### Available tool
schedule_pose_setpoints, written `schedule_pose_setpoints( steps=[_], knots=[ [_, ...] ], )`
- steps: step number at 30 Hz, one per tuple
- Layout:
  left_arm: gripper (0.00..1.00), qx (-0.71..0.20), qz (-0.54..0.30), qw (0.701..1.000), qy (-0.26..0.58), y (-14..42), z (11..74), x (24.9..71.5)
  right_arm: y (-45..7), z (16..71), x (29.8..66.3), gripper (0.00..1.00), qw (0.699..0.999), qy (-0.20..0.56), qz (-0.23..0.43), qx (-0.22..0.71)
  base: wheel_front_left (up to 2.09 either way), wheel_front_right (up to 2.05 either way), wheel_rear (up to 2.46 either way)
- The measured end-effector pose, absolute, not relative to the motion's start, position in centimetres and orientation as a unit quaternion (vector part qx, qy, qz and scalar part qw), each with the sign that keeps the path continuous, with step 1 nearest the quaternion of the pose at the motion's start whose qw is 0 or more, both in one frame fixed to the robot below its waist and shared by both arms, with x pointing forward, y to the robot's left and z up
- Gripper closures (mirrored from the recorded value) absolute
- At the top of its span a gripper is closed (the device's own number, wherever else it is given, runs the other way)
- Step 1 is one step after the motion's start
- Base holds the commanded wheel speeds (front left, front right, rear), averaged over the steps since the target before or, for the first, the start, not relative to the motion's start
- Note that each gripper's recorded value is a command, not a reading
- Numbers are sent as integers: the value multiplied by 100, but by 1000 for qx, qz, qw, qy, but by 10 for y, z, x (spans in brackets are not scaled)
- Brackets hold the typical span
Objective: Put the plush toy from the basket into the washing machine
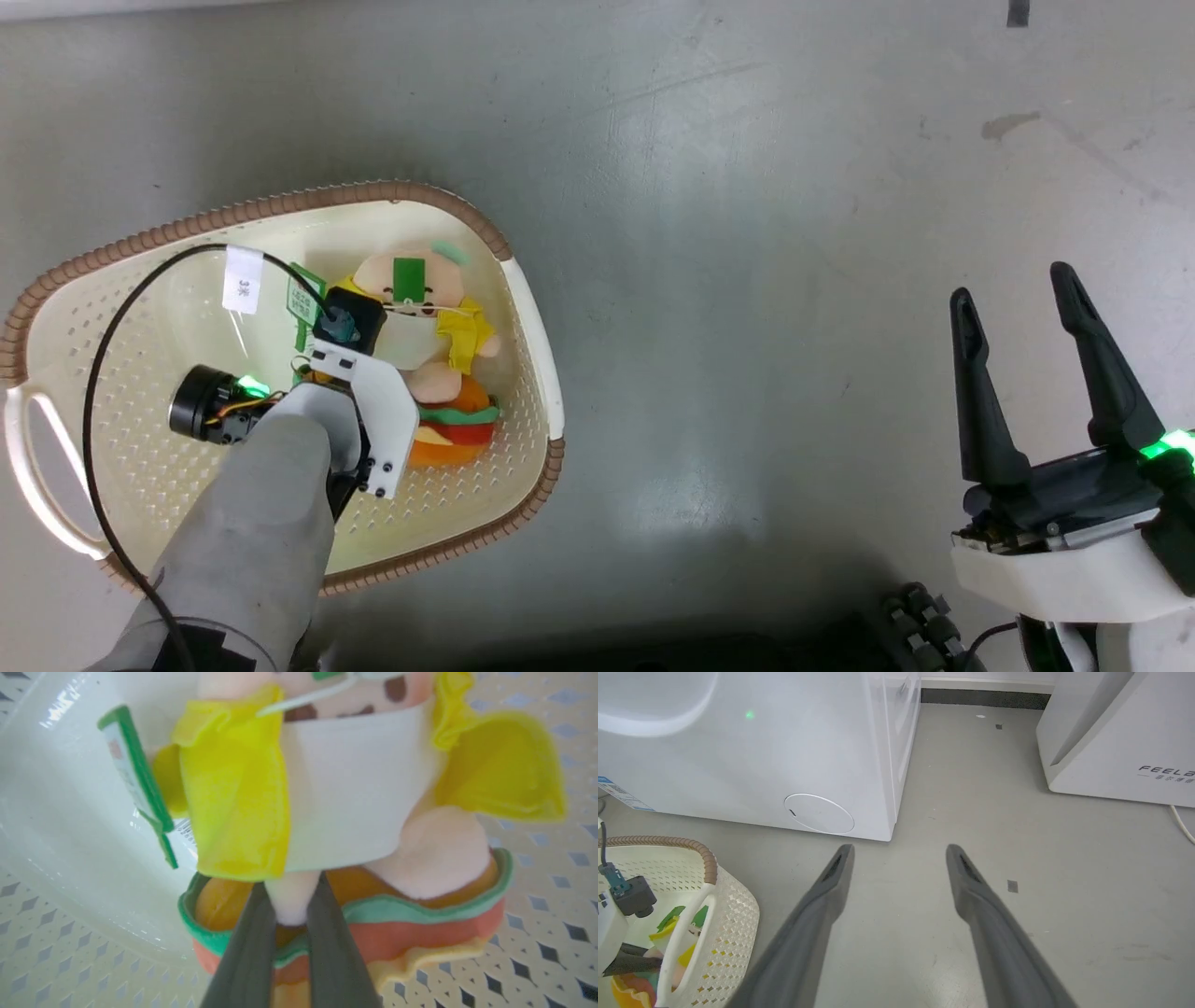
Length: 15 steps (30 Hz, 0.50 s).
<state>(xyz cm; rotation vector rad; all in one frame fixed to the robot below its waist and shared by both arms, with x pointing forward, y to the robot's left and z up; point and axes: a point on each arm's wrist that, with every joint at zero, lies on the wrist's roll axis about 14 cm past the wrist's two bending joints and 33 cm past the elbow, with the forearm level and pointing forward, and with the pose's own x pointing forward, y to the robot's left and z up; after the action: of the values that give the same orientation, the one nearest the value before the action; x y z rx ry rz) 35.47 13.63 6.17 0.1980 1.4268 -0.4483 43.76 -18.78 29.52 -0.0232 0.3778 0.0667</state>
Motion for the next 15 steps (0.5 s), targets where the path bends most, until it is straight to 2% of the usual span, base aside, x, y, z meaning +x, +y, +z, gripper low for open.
schedule_pose_setpoints(
  steps=[6, 15],
  knots=[
    [100, 85, -200, 737, 640, 138, 72, 357, -187, 307, 443, 0, 985, 171, 35, -12, 0, 0, 0],
    [100, 72, -197, 766, 607, 132, 107, 356, -187, 349, 452, 0, 992, 120, 33, -13, 0, 0, 0]
  ],
)
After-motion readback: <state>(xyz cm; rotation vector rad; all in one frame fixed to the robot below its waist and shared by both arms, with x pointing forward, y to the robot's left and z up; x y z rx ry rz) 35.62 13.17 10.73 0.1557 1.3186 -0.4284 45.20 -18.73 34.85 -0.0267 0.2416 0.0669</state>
